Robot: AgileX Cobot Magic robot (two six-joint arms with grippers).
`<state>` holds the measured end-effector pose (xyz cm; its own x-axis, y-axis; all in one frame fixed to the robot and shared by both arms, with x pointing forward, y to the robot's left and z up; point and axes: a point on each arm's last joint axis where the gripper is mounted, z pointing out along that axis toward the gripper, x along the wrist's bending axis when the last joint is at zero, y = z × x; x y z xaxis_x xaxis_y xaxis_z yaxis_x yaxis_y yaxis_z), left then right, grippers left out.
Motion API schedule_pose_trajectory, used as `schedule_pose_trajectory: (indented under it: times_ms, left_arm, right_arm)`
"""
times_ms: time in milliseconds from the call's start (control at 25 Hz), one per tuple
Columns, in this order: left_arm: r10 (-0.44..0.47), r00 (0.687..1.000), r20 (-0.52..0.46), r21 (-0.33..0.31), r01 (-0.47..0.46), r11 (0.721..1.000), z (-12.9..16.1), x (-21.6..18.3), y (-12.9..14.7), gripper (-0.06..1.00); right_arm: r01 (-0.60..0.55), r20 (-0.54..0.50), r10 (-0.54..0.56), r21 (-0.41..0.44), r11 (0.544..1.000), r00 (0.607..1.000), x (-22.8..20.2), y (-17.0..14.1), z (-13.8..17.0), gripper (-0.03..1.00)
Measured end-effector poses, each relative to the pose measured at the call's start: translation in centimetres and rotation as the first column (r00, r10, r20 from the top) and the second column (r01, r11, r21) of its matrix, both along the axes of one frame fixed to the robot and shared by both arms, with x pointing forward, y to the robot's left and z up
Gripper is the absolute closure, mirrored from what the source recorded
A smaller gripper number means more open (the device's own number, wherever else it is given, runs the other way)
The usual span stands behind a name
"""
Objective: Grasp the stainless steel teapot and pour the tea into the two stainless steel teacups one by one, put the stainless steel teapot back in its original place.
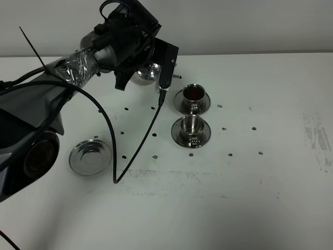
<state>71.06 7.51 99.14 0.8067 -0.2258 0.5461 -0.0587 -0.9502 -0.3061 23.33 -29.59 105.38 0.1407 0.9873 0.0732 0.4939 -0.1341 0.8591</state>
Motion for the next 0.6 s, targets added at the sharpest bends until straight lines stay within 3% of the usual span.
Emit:
schedule_pose_trajectory:
  times_ms: [160,280,400,480,600]
  left_arm:
    - [0.074,0.997,0.023,-0.125,-0.070,0.990,2.1,-0.4,0.3,0.74]
    - [0.127,0.992,0.009,-0.242,-0.121,0.963,3.7,-1.0,0.2,0.74]
    - [0.208,0.977,-0.040,-0.374,-0.208,0.904,4.8,-1.5,0.3,0.74]
    - [0.286,0.954,-0.086,-0.441,-0.294,0.848,5.1,-1.6,0.6,0.74]
    - [0.403,0.902,-0.156,-0.487,-0.425,0.763,5.0,-1.7,1.3,0.74]
  right_arm:
    - [0.000,0.000,0.000,0.000,1.000,1.000,0.0,0.0,0.0,0.69]
    - [0.000,0.000,0.000,0.000,1.000,1.000,0.0,0.0,0.0,0.69]
    - [0.000,0.000,0.000,0.000,1.000,1.000,0.0,0.0,0.0,0.69]
    - [0.000,0.000,0.000,0.000,1.000,1.000,0.0,0.0,0.0,0.69]
    - [0.000,0.000,0.000,0.000,1.000,1.000,0.0,0.0,0.0,0.69]
